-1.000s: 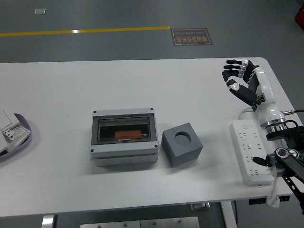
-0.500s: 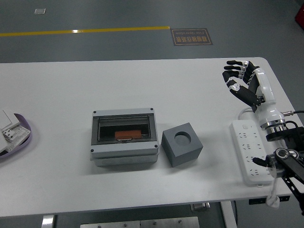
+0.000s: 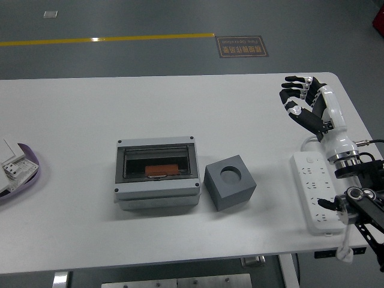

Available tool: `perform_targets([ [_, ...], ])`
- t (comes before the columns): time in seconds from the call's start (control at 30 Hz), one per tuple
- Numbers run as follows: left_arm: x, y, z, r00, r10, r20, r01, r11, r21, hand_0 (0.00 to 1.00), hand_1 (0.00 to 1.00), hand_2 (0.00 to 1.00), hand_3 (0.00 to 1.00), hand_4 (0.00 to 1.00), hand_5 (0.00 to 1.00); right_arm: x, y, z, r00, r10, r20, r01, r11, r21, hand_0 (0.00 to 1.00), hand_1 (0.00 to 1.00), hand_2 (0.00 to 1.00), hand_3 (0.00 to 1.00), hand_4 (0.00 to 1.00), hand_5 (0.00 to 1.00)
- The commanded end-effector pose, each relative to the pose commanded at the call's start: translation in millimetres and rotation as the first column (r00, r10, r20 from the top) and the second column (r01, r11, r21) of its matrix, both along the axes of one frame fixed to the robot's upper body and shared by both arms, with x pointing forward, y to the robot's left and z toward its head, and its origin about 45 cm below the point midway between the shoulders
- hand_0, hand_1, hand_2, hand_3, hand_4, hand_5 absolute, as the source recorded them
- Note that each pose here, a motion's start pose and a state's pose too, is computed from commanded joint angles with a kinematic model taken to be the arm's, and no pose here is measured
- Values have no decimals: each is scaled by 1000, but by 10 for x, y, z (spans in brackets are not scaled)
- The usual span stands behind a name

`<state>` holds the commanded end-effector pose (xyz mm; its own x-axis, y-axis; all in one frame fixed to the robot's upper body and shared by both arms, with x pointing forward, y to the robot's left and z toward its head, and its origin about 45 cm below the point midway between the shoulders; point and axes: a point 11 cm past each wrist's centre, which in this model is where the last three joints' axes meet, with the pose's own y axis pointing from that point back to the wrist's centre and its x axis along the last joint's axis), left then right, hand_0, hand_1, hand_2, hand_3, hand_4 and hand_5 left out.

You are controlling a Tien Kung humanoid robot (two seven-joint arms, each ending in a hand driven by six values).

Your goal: Pick up the cylinder from the cube,place it in the box,flap close box

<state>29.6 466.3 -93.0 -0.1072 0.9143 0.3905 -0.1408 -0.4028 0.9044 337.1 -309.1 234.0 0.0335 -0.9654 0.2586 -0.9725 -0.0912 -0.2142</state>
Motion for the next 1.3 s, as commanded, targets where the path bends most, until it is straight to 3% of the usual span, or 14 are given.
perform_targets([
  [0.3,24,20,11,1000,-5,2,5,1000,4,524,584,596,653,774,165,5,7,0,1000,2,1,-2,1000,0,667,598,620,639,690,231],
  [0.6,-86,47,9,1000,12,-17,-12,1000,10,522,585,596,654,776,163,-4,87,-111,999,19,-40,-14,994,107,667,598,620,639,687,229],
  [0.93,-124,9,-13,999,24,-24,-24,1000,6,520,584,597,655,782,165,-18,143,-189,997,31,-66,-20,987,160,648,597,619,640,682,216],
  [1.3,-129,-36,-33,999,31,-25,-31,1000,-2,520,583,597,654,786,167,13,162,-139,998,36,-53,-27,986,166,637,596,619,638,680,209],
])
